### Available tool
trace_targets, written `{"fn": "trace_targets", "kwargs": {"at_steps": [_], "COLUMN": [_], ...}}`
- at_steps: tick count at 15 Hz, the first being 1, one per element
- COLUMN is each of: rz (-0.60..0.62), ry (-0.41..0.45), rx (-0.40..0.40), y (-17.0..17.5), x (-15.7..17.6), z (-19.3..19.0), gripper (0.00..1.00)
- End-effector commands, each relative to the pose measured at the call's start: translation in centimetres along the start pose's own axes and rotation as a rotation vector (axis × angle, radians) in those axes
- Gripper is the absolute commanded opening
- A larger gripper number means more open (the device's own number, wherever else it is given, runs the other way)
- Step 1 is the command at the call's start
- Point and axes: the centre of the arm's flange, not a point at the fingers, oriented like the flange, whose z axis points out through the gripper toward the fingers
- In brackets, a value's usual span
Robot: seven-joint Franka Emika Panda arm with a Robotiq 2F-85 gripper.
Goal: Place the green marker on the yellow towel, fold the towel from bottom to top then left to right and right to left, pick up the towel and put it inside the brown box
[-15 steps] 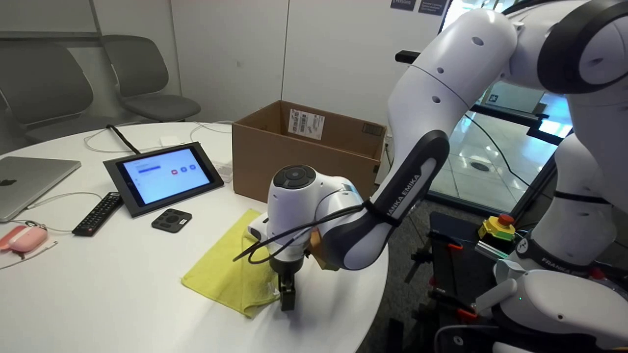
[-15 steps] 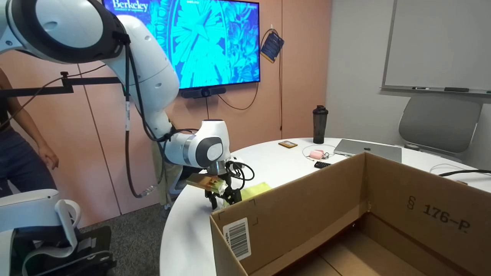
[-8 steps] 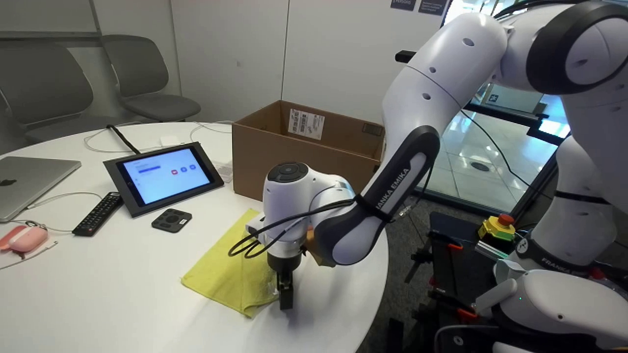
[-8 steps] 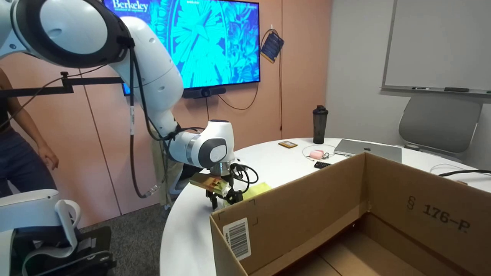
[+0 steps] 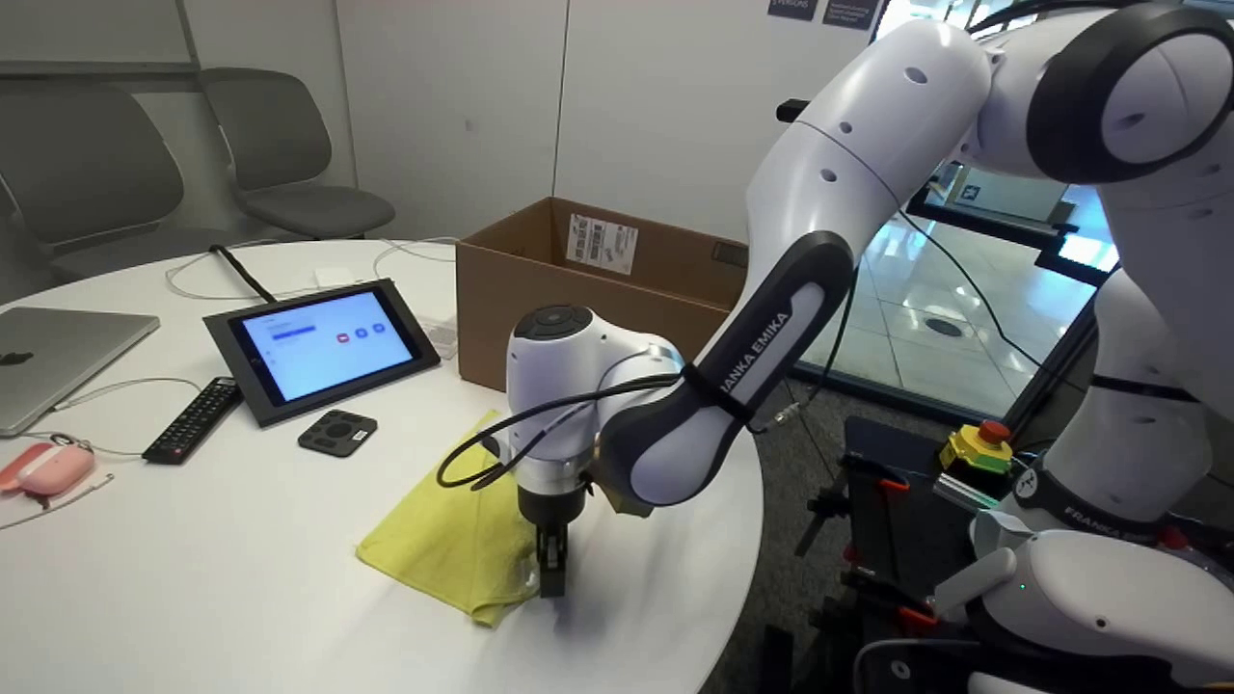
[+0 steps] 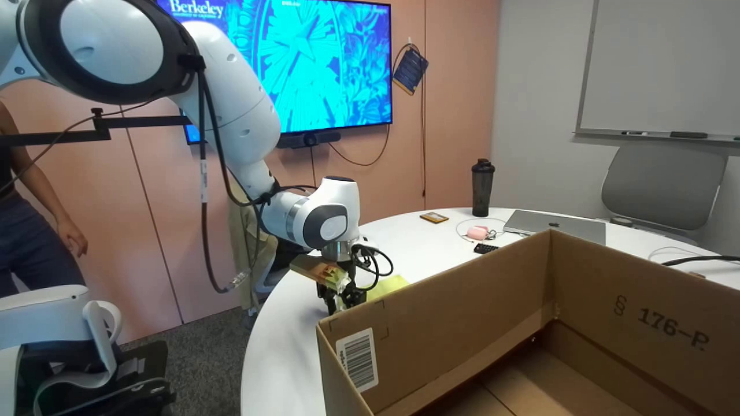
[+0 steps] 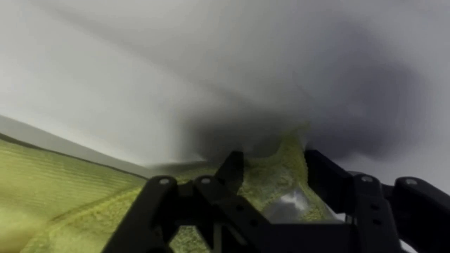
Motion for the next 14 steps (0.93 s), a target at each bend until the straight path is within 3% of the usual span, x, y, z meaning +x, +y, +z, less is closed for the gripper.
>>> {"fn": "trace_targets", "kwargs": {"at_steps": [1,3,5,9,14], "rz": [0.012,0.012,0.015,0.050,0.170], "ry": [-0.010,-0.010,-0.010,0.016,0.082], "rx": [0.014,0.009,0.004,-0.021,-0.101], "y": [0.3,0.3,0.2,0.1,0.1], "x": [1.0,1.2,1.4,1.9,4.2], "z": [0.0,-0.2,-0.5,-2.2,-5.0], "gripper": [0.21,0.12,0.11,0.15,0.14]}}
